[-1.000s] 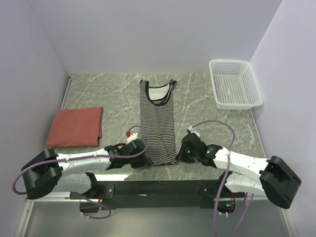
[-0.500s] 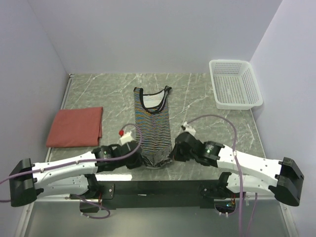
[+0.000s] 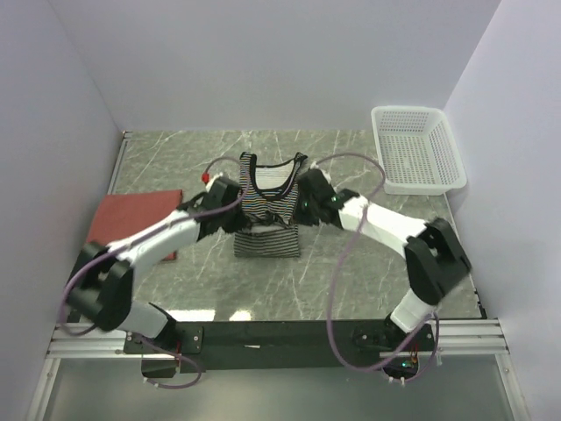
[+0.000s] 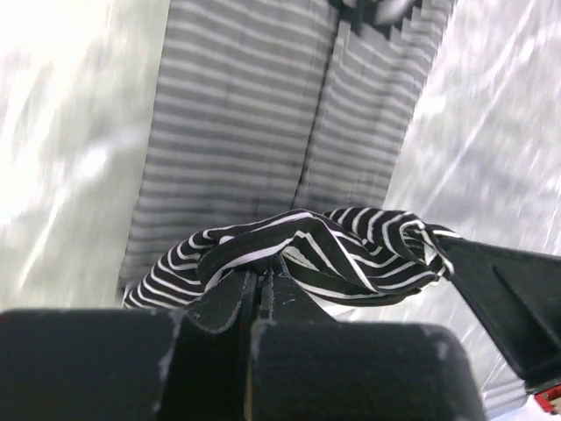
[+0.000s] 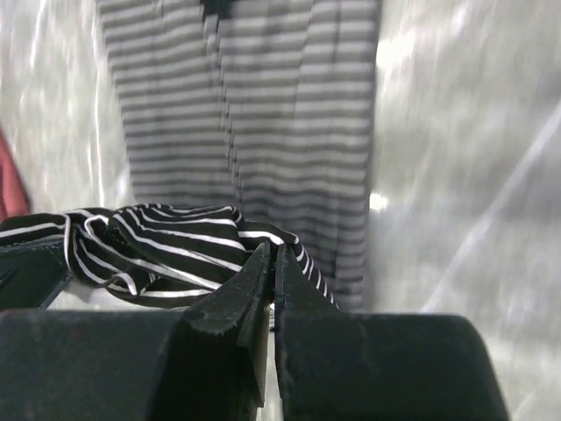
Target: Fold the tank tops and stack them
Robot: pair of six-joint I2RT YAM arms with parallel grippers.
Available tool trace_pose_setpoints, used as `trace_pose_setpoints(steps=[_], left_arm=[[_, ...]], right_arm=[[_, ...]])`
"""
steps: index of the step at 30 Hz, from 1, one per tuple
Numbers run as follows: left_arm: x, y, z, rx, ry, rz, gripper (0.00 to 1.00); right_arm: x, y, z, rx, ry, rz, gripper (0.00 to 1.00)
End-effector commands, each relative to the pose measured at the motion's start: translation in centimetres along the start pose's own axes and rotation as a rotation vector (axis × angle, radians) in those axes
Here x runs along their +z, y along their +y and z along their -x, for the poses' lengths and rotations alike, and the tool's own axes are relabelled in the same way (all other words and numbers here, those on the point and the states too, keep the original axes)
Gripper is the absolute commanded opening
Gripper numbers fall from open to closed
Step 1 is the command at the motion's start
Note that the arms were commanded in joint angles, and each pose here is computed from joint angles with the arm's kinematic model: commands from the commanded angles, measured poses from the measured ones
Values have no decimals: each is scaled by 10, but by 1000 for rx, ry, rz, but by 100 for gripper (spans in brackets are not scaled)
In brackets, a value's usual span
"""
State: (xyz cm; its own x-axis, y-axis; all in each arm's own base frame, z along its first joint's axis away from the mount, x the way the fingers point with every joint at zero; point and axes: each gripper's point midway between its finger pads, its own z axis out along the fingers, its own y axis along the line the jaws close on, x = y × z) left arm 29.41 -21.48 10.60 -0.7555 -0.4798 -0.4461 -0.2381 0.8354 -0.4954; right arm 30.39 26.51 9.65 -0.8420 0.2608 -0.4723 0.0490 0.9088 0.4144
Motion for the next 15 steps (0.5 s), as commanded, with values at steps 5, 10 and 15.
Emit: trace_pose_setpoints(steps=[5, 10, 15], left_arm=[[71, -42, 80, 18, -9, -108, 1], [108, -56, 123, 23, -36, -172, 43], [100, -61, 139, -12, -76, -227, 76]], right_arm=[[58, 0, 82, 11, -10, 14, 0], [83, -13, 119, 50, -21, 5, 38], [75, -21, 139, 39, -79, 4, 59]])
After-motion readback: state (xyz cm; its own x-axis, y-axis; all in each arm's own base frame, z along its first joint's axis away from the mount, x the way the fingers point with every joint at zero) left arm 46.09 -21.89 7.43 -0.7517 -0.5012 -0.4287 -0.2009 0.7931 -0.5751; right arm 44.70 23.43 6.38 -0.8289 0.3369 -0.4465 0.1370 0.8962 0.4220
